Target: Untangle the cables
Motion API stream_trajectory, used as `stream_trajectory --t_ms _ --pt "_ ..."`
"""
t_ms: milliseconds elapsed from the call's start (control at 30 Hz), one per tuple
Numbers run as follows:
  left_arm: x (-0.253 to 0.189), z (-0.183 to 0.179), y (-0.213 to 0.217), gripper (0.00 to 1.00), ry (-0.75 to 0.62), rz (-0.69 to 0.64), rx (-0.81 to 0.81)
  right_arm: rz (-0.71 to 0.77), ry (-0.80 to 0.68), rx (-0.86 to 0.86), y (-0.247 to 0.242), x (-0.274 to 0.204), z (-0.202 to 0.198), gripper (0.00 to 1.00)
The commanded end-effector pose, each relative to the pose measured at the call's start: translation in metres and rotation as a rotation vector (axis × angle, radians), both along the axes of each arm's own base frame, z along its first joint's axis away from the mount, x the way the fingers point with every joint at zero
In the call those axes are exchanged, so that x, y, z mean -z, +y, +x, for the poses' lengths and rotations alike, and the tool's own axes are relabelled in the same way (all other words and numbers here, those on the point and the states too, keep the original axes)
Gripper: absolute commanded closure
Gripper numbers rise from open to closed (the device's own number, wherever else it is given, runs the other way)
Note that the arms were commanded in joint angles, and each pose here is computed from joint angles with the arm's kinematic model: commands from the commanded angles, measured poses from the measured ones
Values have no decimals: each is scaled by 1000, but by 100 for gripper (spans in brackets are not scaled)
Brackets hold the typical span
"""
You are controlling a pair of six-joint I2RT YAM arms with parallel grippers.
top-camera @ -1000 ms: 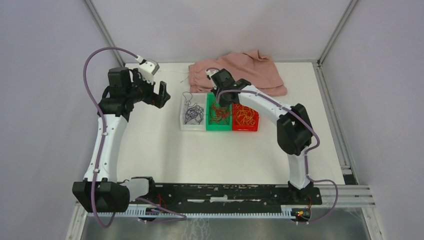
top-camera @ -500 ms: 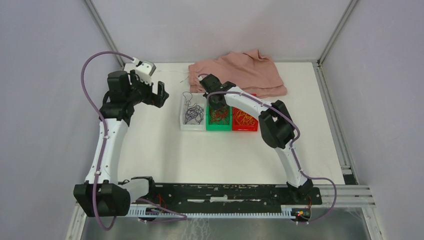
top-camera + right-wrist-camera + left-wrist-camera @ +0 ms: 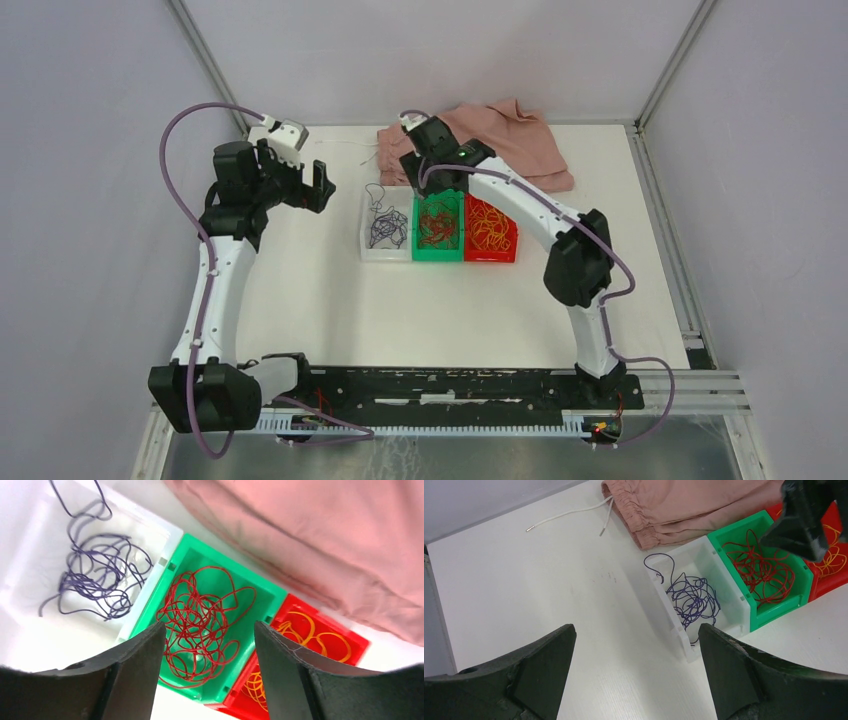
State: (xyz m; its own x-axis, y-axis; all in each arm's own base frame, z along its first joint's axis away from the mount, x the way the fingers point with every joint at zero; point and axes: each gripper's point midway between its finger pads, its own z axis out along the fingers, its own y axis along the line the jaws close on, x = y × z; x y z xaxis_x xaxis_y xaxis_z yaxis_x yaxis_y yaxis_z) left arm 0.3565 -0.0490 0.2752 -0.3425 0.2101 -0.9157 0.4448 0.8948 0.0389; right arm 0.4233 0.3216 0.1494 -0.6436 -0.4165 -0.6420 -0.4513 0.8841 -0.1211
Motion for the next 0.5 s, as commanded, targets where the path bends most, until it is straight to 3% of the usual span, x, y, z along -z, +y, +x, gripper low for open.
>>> stream_trajectory --t_ms 0,67,133,267,467 --pt "-12 2 -1 1 -54 2 24 38 -162 54 -26 -88 1 27" --pt "-13 5 -3 0 -77 -9 29 66 -206 94 -47 -101 -3 22" --pt "-10 8 -4 1 -95 -31 23 135 -287 124 -75 -119 -13 2" --pt "19 13 -9 1 -82 -98 16 237 -378 327 -155 -116 -27 1" --pt "66 22 -10 1 -85 -173 -33 153 -614 820 -292 -92 -64 1"
